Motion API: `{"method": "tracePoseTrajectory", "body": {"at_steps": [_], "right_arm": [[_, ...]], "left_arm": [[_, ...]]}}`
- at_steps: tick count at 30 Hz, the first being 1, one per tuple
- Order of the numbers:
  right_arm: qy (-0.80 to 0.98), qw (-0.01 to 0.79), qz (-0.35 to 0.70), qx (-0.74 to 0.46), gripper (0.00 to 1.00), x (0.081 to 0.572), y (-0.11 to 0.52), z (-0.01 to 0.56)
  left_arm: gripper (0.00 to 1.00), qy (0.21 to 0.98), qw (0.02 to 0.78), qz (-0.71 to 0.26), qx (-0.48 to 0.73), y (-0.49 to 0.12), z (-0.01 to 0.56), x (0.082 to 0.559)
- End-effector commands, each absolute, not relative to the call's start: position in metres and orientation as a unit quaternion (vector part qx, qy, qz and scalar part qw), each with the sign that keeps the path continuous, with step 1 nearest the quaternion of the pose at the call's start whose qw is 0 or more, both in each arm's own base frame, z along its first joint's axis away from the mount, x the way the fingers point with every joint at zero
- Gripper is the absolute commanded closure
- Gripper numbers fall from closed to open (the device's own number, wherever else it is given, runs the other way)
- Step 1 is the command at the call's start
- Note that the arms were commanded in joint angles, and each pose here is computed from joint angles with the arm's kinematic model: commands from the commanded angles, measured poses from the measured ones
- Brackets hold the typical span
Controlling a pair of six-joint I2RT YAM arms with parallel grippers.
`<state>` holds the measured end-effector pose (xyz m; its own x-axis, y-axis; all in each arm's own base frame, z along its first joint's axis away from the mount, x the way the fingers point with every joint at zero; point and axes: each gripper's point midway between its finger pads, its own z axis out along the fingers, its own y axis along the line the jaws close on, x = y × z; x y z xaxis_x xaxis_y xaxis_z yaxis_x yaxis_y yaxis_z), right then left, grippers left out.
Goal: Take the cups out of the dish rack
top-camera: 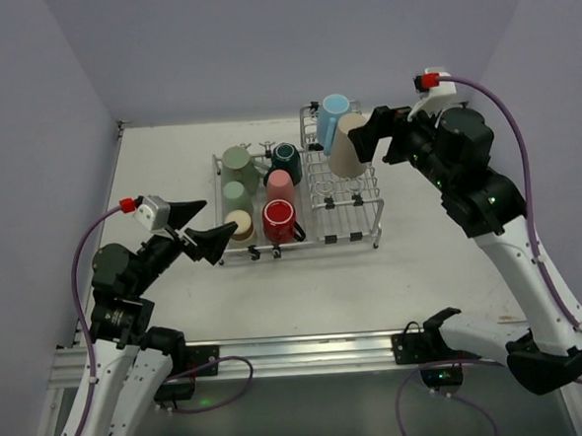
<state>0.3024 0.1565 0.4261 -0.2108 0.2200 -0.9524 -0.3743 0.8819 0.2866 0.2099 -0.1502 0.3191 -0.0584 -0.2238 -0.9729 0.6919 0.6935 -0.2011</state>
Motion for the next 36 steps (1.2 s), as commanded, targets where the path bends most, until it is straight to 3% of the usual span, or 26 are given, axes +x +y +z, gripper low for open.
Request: {"method": "tracePoseTrajectory", "body": {"at_steps": [1,18,22,25,27,33,36], "right_arm": [[0.761,0.624,0.168,-0.058,0.01,0.323,0.146,0.418],[0.803,0.576,0.129,-0.083,0.01,0.374,0.178,0.370],[0.805,0.577,0.117,-0.077,0.06,0.379,0.175,0.363],[0.805,0.576,0.115,-0.077,0.12,0.381,0.176,0.360],[0.805,0.577,0.115,-0.075,0.23,0.382,0.175,0.359],[0.800,0.584,0.120,-0.065,0.69,0.377,0.172,0.365],[0.790,0.599,0.123,-0.052,0.75,0.368,0.165,0.378]], "left_arm": [[0.00,0.648,0.657,-0.348,0.166,-0.148,0.315,0.213],[0.00,0.652,0.656,-0.345,0.163,-0.147,0.313,0.215],[0.00,0.653,0.654,-0.346,0.162,-0.147,0.312,0.216],[0.00,0.655,0.651,-0.347,0.163,-0.148,0.311,0.216],[0.00,0.655,0.651,-0.348,0.163,-0.148,0.311,0.217],[0.00,0.658,0.648,-0.348,0.162,-0.149,0.309,0.218],[0.00,0.662,0.645,-0.348,0.158,-0.149,0.308,0.220]]}}
